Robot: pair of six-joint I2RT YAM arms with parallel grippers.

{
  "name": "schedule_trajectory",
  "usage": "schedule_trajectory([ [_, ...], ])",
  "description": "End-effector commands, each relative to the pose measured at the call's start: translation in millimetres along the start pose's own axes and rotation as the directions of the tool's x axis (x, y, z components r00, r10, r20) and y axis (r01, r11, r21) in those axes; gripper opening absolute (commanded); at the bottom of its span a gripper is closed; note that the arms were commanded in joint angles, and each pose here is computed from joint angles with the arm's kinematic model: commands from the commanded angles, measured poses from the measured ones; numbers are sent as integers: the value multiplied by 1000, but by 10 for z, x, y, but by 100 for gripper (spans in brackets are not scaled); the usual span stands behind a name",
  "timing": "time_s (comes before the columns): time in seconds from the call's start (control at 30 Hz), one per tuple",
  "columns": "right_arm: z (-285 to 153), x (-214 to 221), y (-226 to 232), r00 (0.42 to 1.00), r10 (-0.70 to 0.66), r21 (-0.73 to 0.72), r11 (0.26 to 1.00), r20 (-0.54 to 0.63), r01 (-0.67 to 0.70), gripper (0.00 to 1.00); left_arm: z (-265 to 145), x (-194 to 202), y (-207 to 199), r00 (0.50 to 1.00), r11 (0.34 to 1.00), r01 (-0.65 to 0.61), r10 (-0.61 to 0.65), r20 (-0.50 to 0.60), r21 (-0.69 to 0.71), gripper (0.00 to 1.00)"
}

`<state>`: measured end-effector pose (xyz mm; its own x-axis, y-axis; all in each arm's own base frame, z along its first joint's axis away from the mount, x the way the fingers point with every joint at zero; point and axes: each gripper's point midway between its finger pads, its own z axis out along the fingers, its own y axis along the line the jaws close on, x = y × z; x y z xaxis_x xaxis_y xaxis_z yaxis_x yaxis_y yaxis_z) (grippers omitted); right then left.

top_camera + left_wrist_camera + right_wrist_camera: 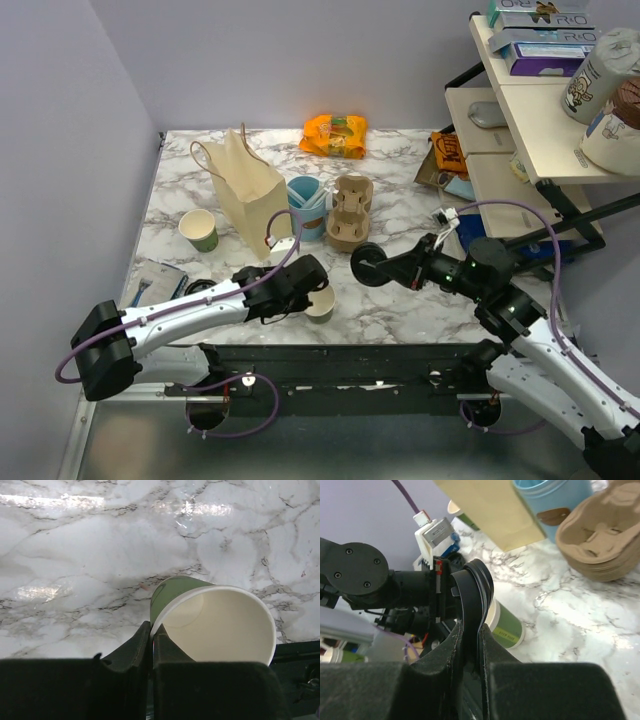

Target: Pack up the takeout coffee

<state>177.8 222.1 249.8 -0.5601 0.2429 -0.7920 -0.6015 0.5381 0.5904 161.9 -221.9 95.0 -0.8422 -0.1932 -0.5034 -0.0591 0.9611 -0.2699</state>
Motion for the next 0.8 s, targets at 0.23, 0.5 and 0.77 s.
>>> schedule_trajectory([
  [0.23,241,208,302,988,12,-242,969,-152,-49,13,-71,-105,3,998,999,36,-37,60,28,53],
  [0.5,398,341,314,964,102,-263,950,-246,-168,14,-453,-334,269,972,986,152,-162,171,72,94],
  [0.77,690,567,426,936,150,-245,941,-320,-235,14,-800,-500,332,942,931,202,-270,201,305,99],
])
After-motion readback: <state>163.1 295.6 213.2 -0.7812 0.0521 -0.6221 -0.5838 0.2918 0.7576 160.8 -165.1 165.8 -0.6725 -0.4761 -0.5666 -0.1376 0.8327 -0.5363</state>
